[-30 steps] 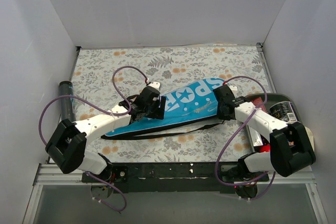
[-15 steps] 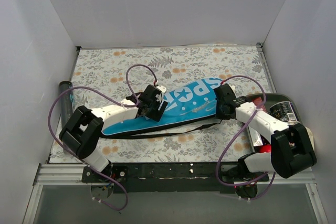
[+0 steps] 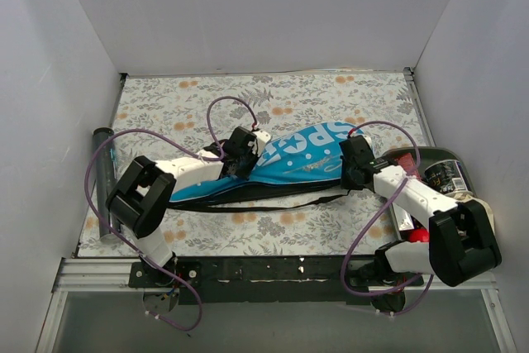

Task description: Pack up the badminton gear

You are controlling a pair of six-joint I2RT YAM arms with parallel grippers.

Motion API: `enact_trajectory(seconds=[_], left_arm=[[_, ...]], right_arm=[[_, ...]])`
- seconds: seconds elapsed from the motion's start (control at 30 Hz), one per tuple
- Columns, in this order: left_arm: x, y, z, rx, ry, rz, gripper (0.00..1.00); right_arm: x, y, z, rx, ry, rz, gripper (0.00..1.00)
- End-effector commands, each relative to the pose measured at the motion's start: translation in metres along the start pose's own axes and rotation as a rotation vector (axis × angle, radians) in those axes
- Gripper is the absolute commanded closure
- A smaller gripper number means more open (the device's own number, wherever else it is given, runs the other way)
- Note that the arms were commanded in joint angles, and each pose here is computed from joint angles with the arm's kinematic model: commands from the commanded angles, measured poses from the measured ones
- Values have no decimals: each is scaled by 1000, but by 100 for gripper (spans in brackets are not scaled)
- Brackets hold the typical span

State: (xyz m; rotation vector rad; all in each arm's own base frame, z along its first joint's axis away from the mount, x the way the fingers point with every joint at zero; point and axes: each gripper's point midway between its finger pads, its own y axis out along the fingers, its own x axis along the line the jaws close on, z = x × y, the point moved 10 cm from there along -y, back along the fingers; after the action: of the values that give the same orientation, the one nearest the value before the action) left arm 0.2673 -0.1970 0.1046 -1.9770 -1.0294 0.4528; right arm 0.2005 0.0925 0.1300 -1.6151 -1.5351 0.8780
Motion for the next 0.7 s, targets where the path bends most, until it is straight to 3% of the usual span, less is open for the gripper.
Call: enact_trajectory(seconds=[0.0,0.33,0.67], left_arm=[[-15,25,63,273,-73,151,100],[-27,15,50,259,-134,258,100],[-37,12,45,249,-143,299,100]], right_arm=[[3,-8,-3,-27,-10,-57,99],[23,3,-2,-5,-35,-182,99],[107,9,10,45,-186,-296,99]])
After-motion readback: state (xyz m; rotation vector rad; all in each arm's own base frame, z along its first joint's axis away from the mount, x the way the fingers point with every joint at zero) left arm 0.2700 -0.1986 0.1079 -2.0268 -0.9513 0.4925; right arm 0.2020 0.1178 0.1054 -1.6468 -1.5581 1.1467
